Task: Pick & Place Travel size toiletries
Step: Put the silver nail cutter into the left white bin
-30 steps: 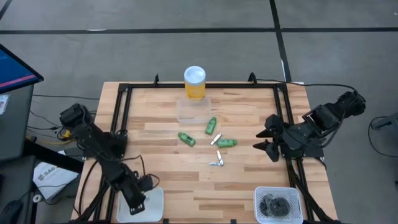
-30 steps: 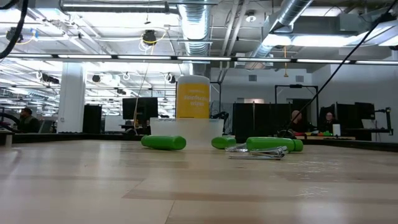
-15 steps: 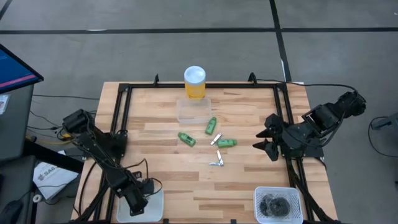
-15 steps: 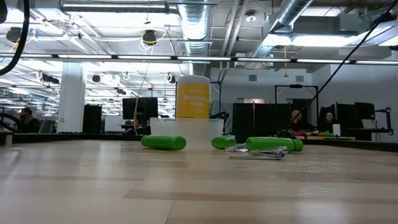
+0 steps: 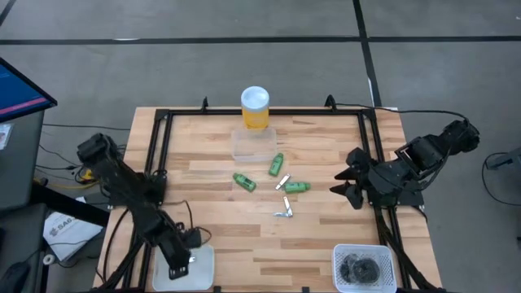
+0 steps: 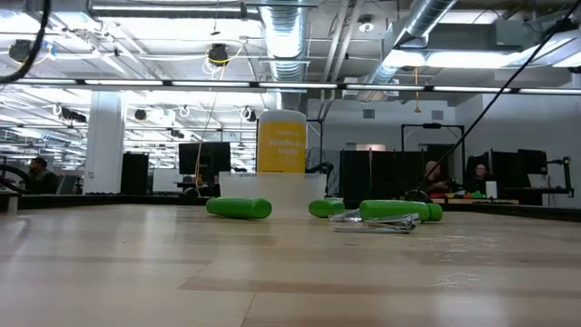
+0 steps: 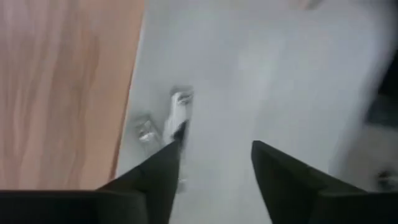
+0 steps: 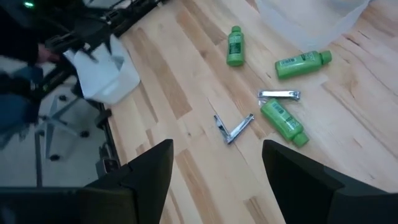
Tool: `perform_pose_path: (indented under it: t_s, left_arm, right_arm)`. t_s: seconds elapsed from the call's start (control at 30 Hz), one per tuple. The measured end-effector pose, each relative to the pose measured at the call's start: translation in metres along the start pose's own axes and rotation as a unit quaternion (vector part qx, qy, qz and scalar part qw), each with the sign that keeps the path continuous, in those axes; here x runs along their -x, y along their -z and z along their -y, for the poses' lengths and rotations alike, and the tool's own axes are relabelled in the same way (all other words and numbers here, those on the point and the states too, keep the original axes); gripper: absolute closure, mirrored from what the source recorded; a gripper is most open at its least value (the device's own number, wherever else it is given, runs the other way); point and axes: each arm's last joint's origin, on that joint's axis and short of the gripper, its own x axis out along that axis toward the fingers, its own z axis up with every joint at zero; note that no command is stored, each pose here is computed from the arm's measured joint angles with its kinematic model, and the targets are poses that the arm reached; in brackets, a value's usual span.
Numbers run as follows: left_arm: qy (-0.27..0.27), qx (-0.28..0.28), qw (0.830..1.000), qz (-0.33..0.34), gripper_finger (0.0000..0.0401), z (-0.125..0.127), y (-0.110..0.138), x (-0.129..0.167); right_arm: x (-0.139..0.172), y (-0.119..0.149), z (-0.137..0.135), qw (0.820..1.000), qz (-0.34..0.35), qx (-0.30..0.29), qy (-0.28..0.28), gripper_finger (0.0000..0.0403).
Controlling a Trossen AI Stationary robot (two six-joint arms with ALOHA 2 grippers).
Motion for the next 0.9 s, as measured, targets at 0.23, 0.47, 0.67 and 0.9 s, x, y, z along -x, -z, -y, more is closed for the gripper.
perform_pose_path:
  t_s: [0.23,0.47,0.67,0.9]
  left_arm:
    - [0.112,0.083,0.983,0.122,0.0172,-0.017,-0.015,0.078]
    - [0.139,0.133,0.931,0.310,0.0191,-0.041,-0.018,0.132]
    - [0.142,0.143,0.903,0.378,0.0184,-0.050,-0.014,0.150]
    - [0.144,0.143,0.902,0.382,0.0178,-0.051,-0.013,0.152]
  right_arm:
    - [-0.058,-0.011,-0.009,0.995,-0.083,-0.017,0.054,0.0163]
    - [-0.145,-0.006,-0.012,0.969,-0.205,-0.013,0.135,0.0161]
    - [-0.209,0.005,-0.006,0.948,-0.257,-0.023,0.189,0.0136]
    - [-0.256,0.019,-0.004,0.940,-0.281,-0.029,0.194,0.0108]
